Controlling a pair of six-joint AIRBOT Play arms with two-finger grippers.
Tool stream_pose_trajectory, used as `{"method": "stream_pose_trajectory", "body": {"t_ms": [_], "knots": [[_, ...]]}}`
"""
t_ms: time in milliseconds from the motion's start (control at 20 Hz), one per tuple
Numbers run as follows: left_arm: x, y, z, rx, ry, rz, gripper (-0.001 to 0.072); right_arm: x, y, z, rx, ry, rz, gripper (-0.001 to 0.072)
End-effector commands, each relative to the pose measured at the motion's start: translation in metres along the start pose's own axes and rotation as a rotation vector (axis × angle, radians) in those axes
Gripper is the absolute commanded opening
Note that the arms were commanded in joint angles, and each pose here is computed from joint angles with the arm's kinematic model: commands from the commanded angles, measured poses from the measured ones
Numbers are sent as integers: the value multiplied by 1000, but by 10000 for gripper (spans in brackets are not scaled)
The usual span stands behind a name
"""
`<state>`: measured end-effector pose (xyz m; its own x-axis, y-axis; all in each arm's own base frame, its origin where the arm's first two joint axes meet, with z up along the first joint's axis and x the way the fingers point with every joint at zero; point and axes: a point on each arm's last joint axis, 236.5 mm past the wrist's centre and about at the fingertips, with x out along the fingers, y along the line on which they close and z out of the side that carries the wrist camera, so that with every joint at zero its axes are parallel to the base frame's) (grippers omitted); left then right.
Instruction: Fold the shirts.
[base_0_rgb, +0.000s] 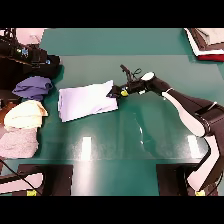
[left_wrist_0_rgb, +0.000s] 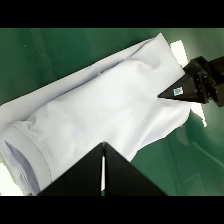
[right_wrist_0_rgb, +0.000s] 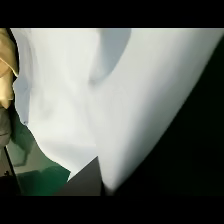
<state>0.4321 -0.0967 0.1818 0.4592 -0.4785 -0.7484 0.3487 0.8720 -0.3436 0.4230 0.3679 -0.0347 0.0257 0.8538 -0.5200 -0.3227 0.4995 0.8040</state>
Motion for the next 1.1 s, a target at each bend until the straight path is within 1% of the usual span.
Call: {"method": "stream_pose_trajectory", "body": {"t_ms": [0, 100, 150, 350, 550, 700, 850, 950, 1050], "knots": [[0, -1, -4, 0, 16, -4, 22, -18, 11, 18, -162, -21, -71, 10], [0, -2, -8, 0, 33, -9, 22, -64, -8, 29, -182, -64, -181, 9], [0, -2, -8, 0, 33, -9, 22, -97, -22, 33, -161, -96, -235, 10], [0, -2, -7, -4, 31, -9, 22, -253, -86, 22, 21, -304, -419, 9], [0, -7, -6, -12, 25, -30, 22, -417, -152, -34, 253, -566, -662, 10], [1, -14, -5, -17, 22, -51, 22, -526, -177, -91, 419, -822, -810, 10], [3, -27, 1, -23, 2, -84, 22, -588, -193, -153, 572, -980, -903, 10], [6, -34, 4, -10, -8, -93, 22, -594, -204, -180, 647, -997, -907, 9], [9, -42, 4, 4, -8, -102, 22, -595, -209, -192, 682, -1002, -905, 10]]}}
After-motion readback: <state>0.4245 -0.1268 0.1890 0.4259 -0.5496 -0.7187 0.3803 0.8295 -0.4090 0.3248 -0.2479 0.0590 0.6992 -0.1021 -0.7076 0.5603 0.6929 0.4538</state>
